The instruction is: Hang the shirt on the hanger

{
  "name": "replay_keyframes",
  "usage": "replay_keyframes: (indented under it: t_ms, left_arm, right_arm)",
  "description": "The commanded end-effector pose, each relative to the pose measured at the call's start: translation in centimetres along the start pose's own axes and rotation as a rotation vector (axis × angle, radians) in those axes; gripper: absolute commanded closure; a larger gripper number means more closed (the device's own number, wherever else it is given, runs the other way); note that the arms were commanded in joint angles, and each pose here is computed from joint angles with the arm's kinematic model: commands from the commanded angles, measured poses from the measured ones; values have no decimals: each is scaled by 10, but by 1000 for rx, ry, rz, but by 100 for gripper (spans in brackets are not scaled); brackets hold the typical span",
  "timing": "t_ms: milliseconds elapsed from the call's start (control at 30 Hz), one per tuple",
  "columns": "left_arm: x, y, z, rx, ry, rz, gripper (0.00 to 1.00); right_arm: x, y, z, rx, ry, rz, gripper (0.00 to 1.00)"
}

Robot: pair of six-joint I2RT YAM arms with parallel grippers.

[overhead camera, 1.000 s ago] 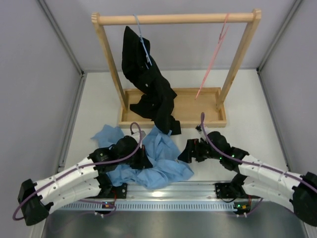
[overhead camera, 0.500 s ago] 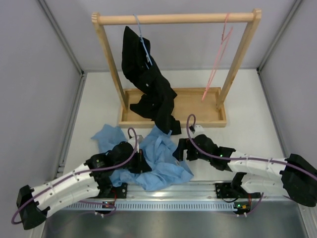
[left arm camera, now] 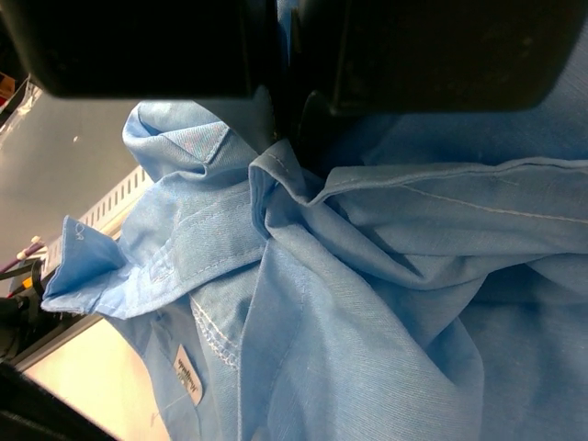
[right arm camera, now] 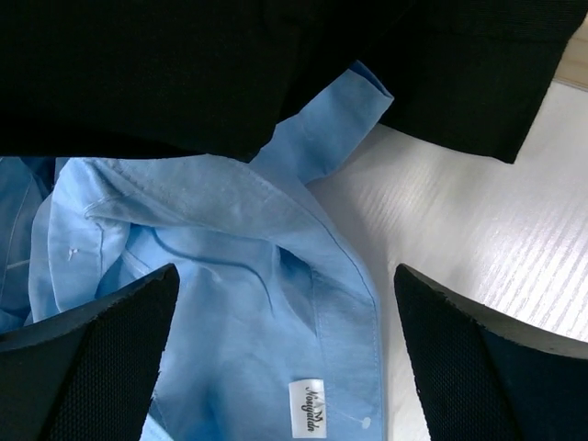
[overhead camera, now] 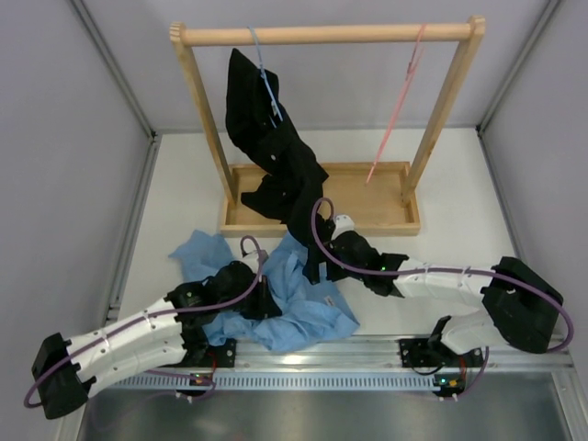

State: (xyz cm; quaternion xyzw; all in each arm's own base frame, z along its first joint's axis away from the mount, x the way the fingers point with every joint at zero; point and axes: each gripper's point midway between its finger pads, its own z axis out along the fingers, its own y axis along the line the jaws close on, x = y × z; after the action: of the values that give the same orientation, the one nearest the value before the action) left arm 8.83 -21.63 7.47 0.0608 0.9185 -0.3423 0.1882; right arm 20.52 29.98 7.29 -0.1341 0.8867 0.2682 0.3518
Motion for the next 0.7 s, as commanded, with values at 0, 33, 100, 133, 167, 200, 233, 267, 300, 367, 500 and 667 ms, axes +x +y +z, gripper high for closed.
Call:
replay_keyframes:
  t_ms: [0,33,100,133,167,200,233,267,300,367,500,667]
  left_arm:
    - [-17,-7,-3,18,-87,-3,100]
    - [-18,-7,-3,18,-97,-5,100]
    - [-23,-9,-6,25,-127,-25,100]
    - [-27,-6,-7,16,-152,-35,100]
    - [-30,-8,-10,27,-178,-46,100]
    - [-31,-6,-10,26,-195,-68,100]
    - [-36,-2,-11,9,-225,-80,100]
    - [-39,-4,-13,21,-244,-85,100]
    - [-40,-4,-14,24,-254,-98,100]
    - [-42,-3,-16,23,-270,-103,100]
    - [-42,4,-18,-19,-273,-123,100]
    - [-41,12,-17,-62,-272,-134,100]
  right_arm:
    - [-32,22,2,-76,-71,-10,3]
    - [-25,28,2,-119,-33,-9,3]
    - [-25,31,6,-165,-5,14,4]
    - [-19,33,9,-187,23,26,4]
    - [-20,33,10,-192,21,32,5]
    - [-22,35,11,-200,13,49,7]
    - [-19,36,13,-205,23,56,7]
    - [-19,38,15,-208,26,65,8]
    - [-19,39,17,-210,31,79,10]
    - [-15,41,23,-213,51,91,12]
    - [-17,43,34,-186,52,130,21]
    - [-12,44,46,-171,46,132,53]
